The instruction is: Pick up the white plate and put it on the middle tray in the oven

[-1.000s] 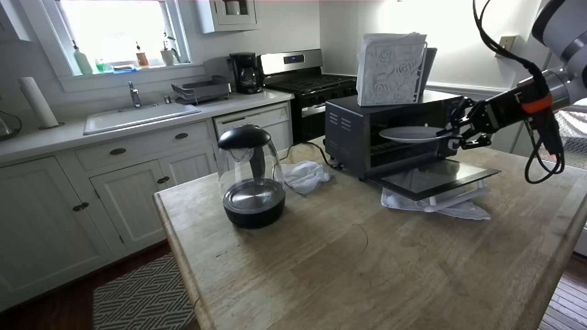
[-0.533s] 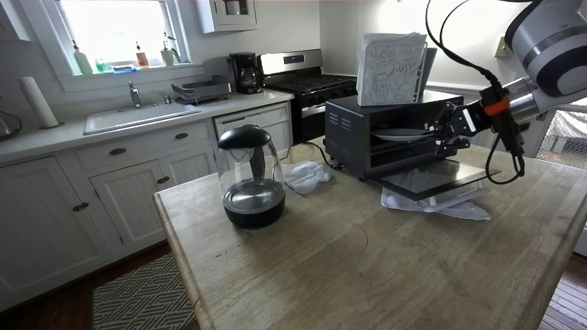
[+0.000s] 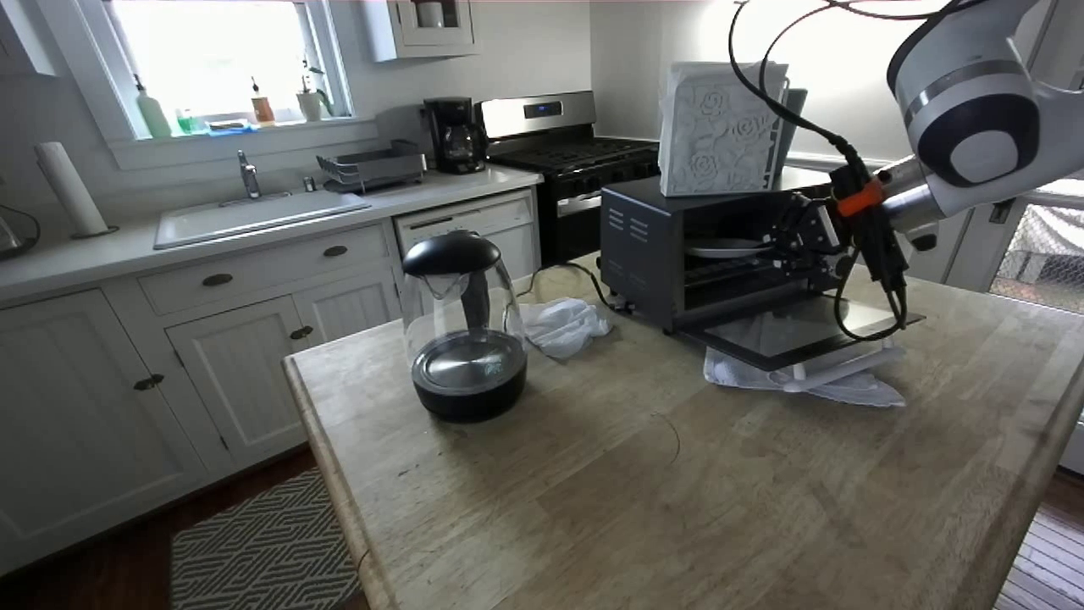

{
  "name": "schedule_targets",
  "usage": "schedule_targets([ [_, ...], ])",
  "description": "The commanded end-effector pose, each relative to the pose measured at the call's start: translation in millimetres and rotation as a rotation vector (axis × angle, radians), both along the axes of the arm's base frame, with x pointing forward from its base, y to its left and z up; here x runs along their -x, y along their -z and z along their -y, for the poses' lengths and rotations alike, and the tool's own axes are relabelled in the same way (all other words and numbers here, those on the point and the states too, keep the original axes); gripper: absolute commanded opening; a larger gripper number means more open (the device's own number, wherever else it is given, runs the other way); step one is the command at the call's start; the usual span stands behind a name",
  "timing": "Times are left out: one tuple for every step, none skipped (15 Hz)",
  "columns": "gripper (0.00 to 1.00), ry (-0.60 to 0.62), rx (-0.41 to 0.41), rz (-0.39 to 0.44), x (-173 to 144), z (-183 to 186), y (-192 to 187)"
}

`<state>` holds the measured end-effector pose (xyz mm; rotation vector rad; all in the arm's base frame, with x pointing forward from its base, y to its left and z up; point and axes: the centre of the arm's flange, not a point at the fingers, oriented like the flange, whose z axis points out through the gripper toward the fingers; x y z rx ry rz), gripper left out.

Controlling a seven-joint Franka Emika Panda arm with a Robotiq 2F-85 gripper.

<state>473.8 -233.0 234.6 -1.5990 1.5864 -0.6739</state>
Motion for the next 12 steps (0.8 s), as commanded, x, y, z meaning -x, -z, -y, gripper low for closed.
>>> schedule_targets([
  [0.02, 0.058, 0.029, 0.003, -20.5, -7.8, 6.2],
  [0.02, 0.064, 0.035, 0.001, -22.4, -9.5, 7.1],
  [0.02, 0.069, 0.043, -0.001, -23.9, -10.8, 7.5],
  [0.02, 0.071, 0.046, -0.003, -25.2, -11.4, 8.1],
  [0.02, 0.073, 0.050, -0.005, -25.8, -11.9, 8.7],
  [0.14, 0.074, 0.053, -0.009, -25.5, -12.1, 9.8],
  [0.36, 0.072, 0.052, -0.014, -24.0, -12.1, 9.9],
  [0.39, 0.074, 0.056, -0.016, -23.0, -11.5, 10.7],
  [0.39, 0.073, 0.055, -0.020, -22.0, -10.6, 10.8],
  [0.45, 0.072, 0.054, -0.019, -21.1, -9.7, 10.3],
  [0.51, 0.074, 0.053, -0.020, -19.7, -8.9, 9.5],
  [0.58, 0.072, 0.053, -0.019, -18.2, -9.0, 8.9],
])
